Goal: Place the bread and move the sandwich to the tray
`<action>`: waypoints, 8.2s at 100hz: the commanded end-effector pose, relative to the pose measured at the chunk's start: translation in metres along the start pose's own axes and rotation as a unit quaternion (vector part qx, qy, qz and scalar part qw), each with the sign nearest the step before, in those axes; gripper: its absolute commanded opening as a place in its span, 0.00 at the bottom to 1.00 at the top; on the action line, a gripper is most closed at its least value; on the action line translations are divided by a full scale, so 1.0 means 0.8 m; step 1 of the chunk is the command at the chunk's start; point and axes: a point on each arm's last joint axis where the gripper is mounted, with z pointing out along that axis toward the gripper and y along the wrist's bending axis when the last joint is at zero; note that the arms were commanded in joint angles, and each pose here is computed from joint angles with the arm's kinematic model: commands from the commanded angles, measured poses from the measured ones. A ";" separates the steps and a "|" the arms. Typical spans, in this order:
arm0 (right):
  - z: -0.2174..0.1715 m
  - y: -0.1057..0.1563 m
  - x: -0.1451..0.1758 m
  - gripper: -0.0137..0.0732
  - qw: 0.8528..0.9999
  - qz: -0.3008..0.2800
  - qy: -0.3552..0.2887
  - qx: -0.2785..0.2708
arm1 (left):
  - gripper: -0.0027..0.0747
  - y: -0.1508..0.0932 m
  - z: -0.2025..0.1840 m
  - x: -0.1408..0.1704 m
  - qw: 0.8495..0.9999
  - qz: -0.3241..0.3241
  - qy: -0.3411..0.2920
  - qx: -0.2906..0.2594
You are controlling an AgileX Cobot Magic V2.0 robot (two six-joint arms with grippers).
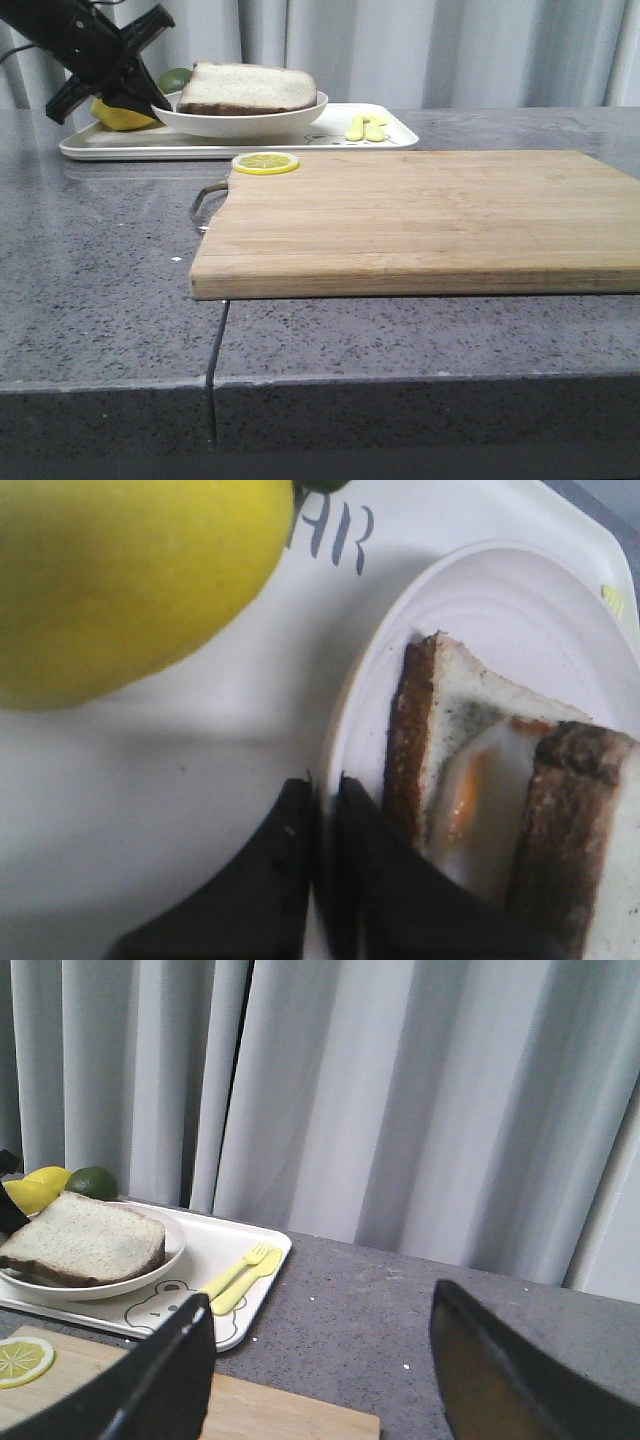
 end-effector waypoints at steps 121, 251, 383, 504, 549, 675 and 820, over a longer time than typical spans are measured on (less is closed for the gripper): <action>-0.002 -0.003 -0.013 0.70 1.000 0.001 -0.017 0.012 | 0.57 -0.041 -0.032 -0.025 0.997 -0.004 -0.036 0.068; -0.002 -0.004 -0.013 0.70 1.000 0.001 -0.017 0.014 | 0.58 -0.174 -0.284 0.067 0.937 0.286 -0.184 -0.081; -0.069 -0.003 0.067 0.51 0.998 0.002 -0.037 0.056 | 0.43 0.022 -0.373 0.386 0.870 0.287 -0.402 0.004; -0.069 -0.001 0.067 0.08 0.998 0.002 -0.037 0.051 | 0.01 0.027 -0.377 0.387 0.835 0.359 -0.413 -0.049; -0.069 -0.001 0.067 0.08 0.998 0.002 -0.037 0.051 | 0.01 0.104 -0.351 0.442 0.801 0.375 -0.444 -0.142; -0.069 -0.001 0.067 0.08 0.998 0.002 -0.037 0.050 | 0.01 0.128 -0.339 0.458 0.800 0.349 -0.460 -0.163; -0.097 0.013 0.176 0.08 0.998 0.040 -0.030 0.030 | 0.01 0.128 -0.339 0.458 0.800 0.349 -0.460 -0.163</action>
